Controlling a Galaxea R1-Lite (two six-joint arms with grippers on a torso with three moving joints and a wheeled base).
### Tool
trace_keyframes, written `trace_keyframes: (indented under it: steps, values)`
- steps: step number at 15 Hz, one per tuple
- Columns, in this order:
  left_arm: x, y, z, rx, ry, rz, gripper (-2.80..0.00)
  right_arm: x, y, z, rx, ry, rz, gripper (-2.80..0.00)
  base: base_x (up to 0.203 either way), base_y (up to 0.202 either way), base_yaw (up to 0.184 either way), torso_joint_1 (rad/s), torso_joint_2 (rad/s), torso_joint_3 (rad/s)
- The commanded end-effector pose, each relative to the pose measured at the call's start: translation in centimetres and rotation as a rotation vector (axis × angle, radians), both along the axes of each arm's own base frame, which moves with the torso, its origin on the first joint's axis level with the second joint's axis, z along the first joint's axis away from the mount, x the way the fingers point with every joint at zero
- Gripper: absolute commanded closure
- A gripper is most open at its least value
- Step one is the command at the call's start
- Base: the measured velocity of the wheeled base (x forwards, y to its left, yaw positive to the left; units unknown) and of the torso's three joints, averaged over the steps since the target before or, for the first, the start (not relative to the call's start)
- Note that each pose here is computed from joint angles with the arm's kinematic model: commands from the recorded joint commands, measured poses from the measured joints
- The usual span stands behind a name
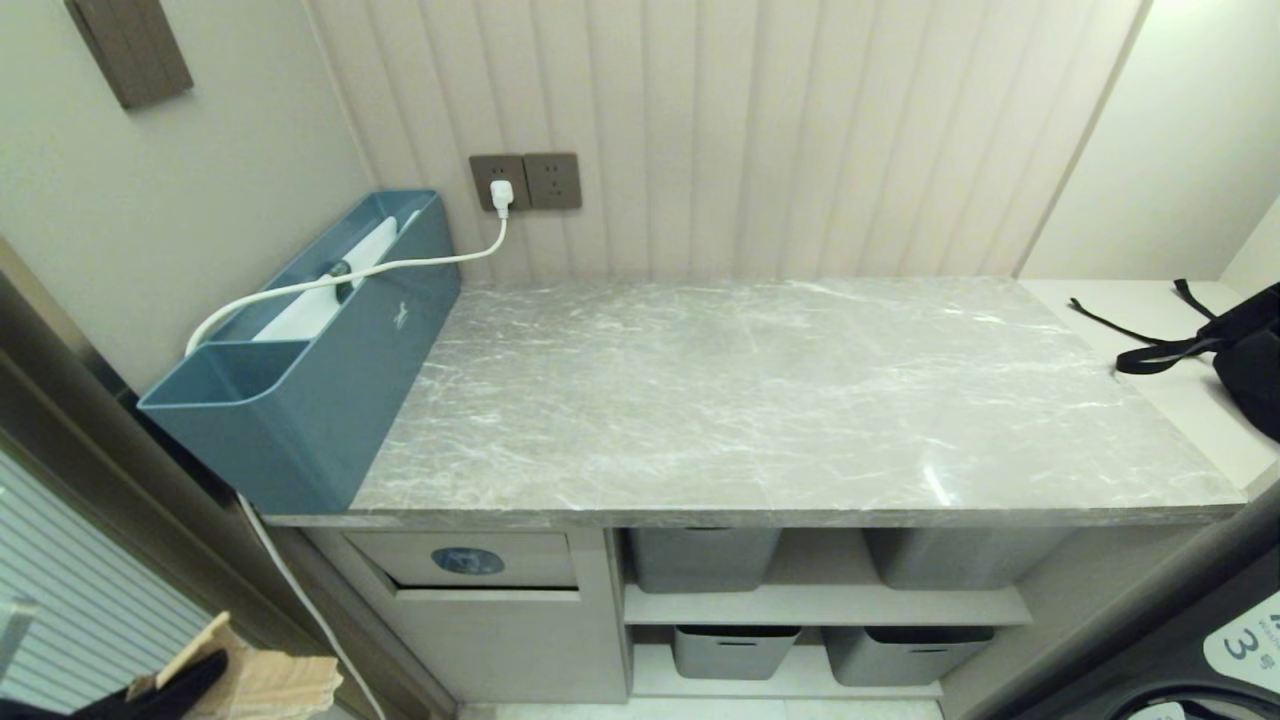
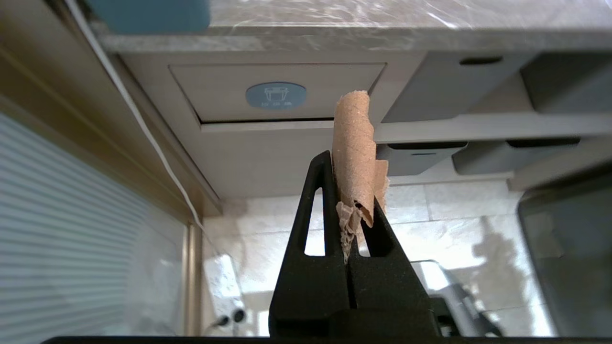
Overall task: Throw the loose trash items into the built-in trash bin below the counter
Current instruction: Put the garbage in the trash can
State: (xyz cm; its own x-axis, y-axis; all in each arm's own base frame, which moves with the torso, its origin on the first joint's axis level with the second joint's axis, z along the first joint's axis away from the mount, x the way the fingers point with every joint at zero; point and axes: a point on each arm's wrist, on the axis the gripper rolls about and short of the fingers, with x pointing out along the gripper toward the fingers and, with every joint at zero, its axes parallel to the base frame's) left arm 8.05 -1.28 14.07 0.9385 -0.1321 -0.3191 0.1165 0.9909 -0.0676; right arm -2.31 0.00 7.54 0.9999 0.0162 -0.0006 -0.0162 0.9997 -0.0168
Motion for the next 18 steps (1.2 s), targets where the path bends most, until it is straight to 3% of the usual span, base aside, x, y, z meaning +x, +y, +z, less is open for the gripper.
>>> trace_keyframes:
  steps: [1, 3, 6, 10, 18]
  values:
    - [3.1, 0.3, 0.5, -0.049, 0.072, 0.095, 0.00, 0.0, 0.0, 0.0, 0.000, 0.001, 0.001, 0.00, 0.000, 0.000, 0.000, 0.000, 0.00, 0.000]
    - [4.9, 1.1, 1.0, -0.080, 0.024, 0.180, 0.00, 0.0, 0.0, 0.0, -0.001, 0.001, 0.001, 0.00, 0.000, 0.000, 0.000, 0.000, 0.00, 0.000]
    - [4.6, 1.8, 0.3, -0.028, 0.018, 0.245, 0.00, 0.0, 0.0, 0.0, -0.002, 0.001, 0.001, 0.00, 0.000, 0.000, 0.000, 0.000, 0.00, 0.000]
    - [2.9, 1.9, -2.4, -0.018, 0.078, 0.274, 0.00, 0.0, 0.0, 0.0, 0.000, 0.001, 0.001, 0.00, 0.000, 0.000, 0.000, 0.000, 0.00, 0.000]
    - [-0.2, 1.9, -3.0, -0.025, 0.020, 0.291, 0.00, 0.0, 0.0, 0.0, -0.002, 0.002, 0.001, 0.00, 0.000, 0.000, 0.000, 0.000, 0.00, 0.000]
